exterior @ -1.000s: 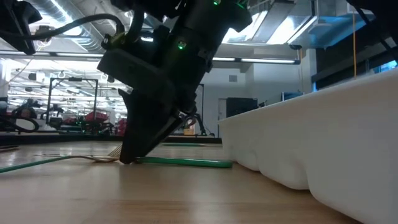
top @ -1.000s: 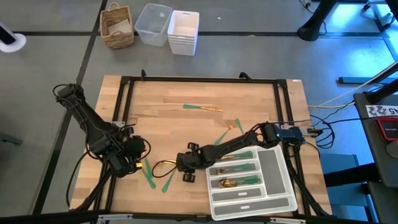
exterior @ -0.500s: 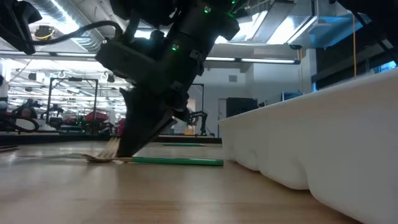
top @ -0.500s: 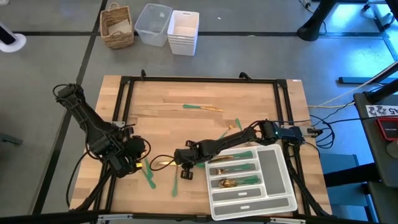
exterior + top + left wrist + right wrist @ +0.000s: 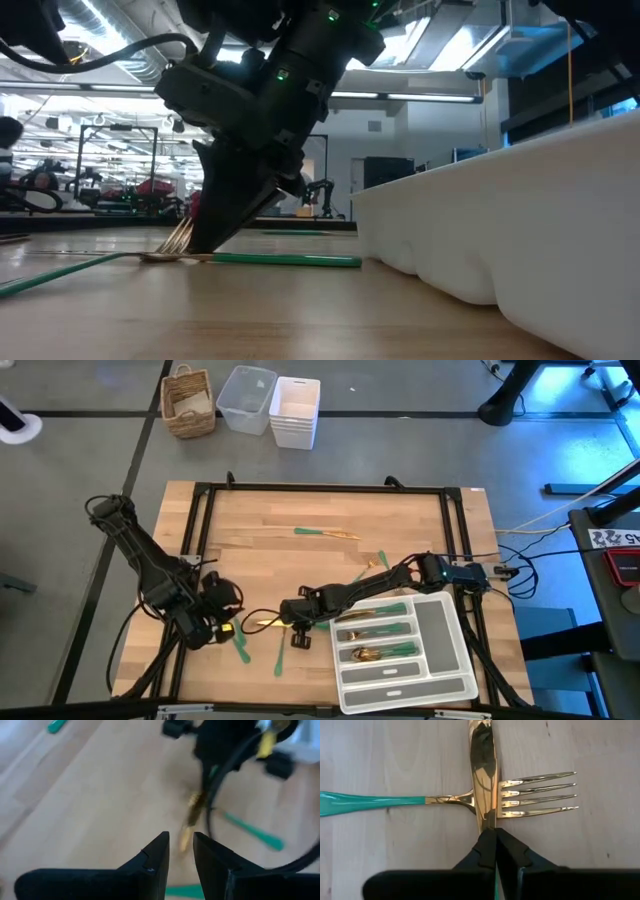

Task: Sort silverware
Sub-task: Put the bottom right green table knife into the silverware tray

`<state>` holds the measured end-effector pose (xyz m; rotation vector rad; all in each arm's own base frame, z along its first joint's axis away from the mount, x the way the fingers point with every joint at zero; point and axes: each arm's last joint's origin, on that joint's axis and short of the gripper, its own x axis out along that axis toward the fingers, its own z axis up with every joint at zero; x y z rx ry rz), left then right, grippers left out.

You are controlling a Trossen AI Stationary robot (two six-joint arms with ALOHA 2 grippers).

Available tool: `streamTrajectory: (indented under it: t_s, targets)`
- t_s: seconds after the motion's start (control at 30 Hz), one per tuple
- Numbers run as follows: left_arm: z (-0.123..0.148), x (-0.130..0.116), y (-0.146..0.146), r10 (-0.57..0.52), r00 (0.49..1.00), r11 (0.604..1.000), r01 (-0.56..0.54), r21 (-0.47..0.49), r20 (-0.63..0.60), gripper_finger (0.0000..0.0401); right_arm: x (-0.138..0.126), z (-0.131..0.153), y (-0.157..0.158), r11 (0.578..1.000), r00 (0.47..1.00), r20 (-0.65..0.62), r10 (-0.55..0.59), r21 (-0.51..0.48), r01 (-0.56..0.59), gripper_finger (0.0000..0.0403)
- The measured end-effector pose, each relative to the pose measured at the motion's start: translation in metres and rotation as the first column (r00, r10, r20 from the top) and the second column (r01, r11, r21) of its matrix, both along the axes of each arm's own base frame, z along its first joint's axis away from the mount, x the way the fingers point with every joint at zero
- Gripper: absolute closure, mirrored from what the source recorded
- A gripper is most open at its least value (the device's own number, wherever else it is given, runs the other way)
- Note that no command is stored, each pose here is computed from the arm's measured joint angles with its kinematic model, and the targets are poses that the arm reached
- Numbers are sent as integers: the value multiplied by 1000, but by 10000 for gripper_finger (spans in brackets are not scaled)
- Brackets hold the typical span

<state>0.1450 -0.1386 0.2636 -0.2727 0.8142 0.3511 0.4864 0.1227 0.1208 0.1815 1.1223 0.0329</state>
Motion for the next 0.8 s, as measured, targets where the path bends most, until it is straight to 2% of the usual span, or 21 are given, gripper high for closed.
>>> streamTrajectory:
  t_s: [0.1, 0.23, 0.47, 0.63, 0.8]
  targets:
    - [-3, 6, -7, -22, 1000, 1000, 22, 3, 16, 320, 3, 7, 1, 1000, 1000, 12, 1, 4, -1, 397]
    - [-14, 12, -14, -59, 998, 996, 61, 65, -25, 320, 8, 18, 3, 1000, 999, 29, 27, -3, -27, 399]
    - [-27, 19, -21, -64, 995, 991, 72, 115, -73, 320, 8, 36, 3, 998, 999, -19, 31, -49, -32, 398]
    - [-33, 22, -24, -61, 995, 990, 71, 125, -84, 320, 8, 37, 2, 997, 1000, -19, 21, -70, -22, 398]
    - [-39, 31, -34, -65, 997, 993, 69, 91, -50, 320, 7, 38, 2, 997, 1000, -21, 21, -71, -22, 398]
